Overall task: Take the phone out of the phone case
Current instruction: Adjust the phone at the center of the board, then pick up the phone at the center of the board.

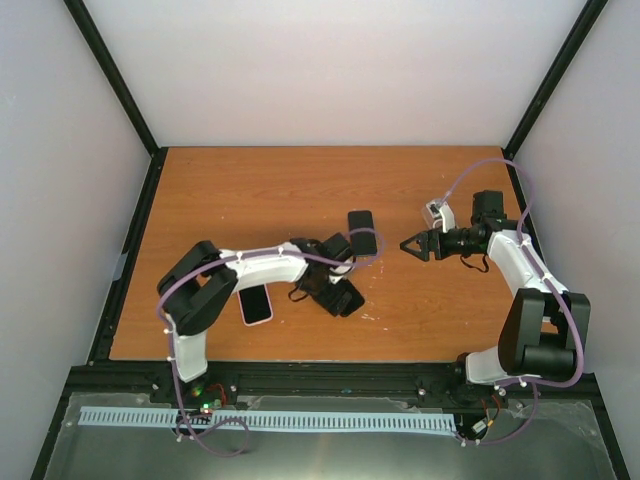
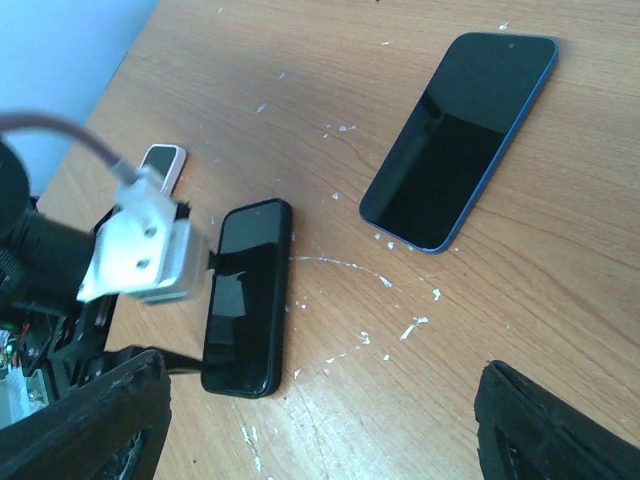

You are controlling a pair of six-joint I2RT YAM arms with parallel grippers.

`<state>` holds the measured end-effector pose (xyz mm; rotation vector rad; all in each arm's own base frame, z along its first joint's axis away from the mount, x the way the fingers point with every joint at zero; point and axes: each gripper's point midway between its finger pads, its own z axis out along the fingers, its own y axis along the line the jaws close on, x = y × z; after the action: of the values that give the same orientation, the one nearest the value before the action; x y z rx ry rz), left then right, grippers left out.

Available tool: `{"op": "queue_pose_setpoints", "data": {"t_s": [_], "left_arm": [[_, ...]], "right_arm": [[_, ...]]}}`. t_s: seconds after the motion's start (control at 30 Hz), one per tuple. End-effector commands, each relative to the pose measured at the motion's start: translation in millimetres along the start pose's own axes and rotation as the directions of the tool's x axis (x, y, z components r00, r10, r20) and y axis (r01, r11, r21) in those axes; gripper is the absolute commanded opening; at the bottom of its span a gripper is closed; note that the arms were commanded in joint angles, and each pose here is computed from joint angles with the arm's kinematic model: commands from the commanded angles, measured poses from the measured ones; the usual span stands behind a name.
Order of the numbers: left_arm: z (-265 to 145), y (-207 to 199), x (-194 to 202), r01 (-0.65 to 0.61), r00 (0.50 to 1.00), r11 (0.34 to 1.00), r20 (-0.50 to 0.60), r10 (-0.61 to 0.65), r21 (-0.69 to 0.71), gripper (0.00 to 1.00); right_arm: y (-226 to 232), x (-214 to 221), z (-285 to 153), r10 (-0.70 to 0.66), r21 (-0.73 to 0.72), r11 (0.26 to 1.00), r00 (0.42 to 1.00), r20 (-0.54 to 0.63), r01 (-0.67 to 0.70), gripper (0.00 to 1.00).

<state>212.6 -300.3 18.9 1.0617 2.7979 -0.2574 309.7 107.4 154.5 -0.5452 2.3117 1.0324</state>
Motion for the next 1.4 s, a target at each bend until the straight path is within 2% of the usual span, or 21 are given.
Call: {"op": "queue_pose_setpoints", "data": {"t_s": [0.0,0.17,0.4,0.53,0.77,1.0,1.17,1.37], "left_arm": [[10.9,20.9,-68.3,0.078,0.990,0.996,0.118,-0.072,-0.050,0.95],[20.3,9.2,-102.2,0.137,0.983,0.991,0.123,-0.136,0.002,0.97],[31.9,28.3,-115.7,0.347,0.937,0.929,0.091,-0.337,-0.128,0.99],[31.8,23.7,-123.1,0.379,0.924,0.917,0.111,-0.366,-0.126,0.99],[43.8,34.4,-107.9,0.398,0.917,0.875,0.080,-0.392,-0.275,0.98],[44.8,29.9,-91.4,0.469,0.876,0.826,0.046,-0.480,-0.312,0.90],[44.6,22.1,-87.1,0.487,0.866,0.830,0.026,-0.499,-0.274,0.82],[12.0,26.7,-100.5,0.474,0.880,0.838,0.103,-0.464,-0.271,0.68]], "right_arm": [[0.4,-8.1,-5.4,-0.030,0.006,1.000,0.999,0.019,0.030,0.81],[0.0,-8.3,-11.3,-0.029,0.012,1.000,0.999,0.034,0.029,0.82],[-0.8,-9.9,-12.2,-0.018,-0.004,1.000,0.999,0.038,0.018,0.82],[-0.6,-9.7,-10.8,-0.013,-0.017,1.000,0.999,0.033,0.013,0.82],[0.3,-9.1,-11.5,-0.013,-0.021,1.000,0.999,0.031,0.013,0.82],[-0.7,-9.6,-11.9,-0.009,-0.019,1.000,0.999,0.031,0.010,0.82],[-0.1,-10.2,-12.6,-0.013,-0.017,1.000,0.999,0.032,0.014,0.82],[-1.0,-10.4,-15.9,-0.015,-0.004,1.000,0.999,0.039,0.015,0.82]]}}
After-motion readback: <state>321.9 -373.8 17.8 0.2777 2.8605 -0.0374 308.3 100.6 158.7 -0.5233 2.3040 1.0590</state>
